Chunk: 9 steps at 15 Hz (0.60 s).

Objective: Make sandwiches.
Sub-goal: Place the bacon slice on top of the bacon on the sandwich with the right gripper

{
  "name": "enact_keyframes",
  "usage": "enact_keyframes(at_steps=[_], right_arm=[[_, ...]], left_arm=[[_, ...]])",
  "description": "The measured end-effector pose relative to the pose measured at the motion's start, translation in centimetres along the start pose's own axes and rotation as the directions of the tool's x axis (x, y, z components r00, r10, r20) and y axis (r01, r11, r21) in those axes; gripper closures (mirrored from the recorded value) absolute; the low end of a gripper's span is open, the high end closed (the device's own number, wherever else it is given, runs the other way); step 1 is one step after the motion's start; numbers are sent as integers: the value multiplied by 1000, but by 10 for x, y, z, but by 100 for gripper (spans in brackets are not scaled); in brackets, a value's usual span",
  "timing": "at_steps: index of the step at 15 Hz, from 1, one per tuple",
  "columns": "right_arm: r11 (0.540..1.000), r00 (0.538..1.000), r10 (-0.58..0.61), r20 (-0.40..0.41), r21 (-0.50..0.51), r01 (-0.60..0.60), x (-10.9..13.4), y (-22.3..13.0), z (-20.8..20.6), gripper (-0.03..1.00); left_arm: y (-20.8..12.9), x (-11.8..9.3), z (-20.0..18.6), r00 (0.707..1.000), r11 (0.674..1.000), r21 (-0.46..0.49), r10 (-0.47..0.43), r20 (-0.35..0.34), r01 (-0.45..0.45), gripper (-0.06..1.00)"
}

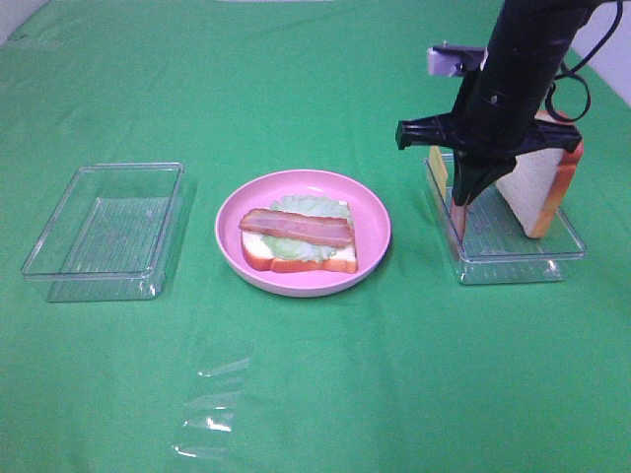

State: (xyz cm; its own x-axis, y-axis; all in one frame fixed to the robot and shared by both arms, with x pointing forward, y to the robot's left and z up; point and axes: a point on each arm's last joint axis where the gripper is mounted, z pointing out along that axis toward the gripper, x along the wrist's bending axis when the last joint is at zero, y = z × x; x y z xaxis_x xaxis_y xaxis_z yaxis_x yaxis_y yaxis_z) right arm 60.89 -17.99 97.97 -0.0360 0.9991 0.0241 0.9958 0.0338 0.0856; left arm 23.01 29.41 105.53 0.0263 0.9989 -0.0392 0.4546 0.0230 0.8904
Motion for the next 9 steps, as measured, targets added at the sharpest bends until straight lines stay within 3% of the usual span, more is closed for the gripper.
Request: enact_keyframes(at_steps=[2,3,5,9], right_arm=[[999,999,14,-44,-34,-15,4,2,-25,95],[998,991,3,-136,-63,-11,12,5,-51,95],[996,973,-22,-231,-88,2,21,8,-67,95],[990,854,-85,-513,-144,12,48,13,-84,95]], left_arm=[[0,0,0,1000,1000,1,-4,0,4,-3],[0,0,0,1000,1000,1,-4,0,4,-3],[0,0,0,1000,1000,1,-4,0,4,-3],[0,0,0,1000,1000,1,-4,0,4,-3]])
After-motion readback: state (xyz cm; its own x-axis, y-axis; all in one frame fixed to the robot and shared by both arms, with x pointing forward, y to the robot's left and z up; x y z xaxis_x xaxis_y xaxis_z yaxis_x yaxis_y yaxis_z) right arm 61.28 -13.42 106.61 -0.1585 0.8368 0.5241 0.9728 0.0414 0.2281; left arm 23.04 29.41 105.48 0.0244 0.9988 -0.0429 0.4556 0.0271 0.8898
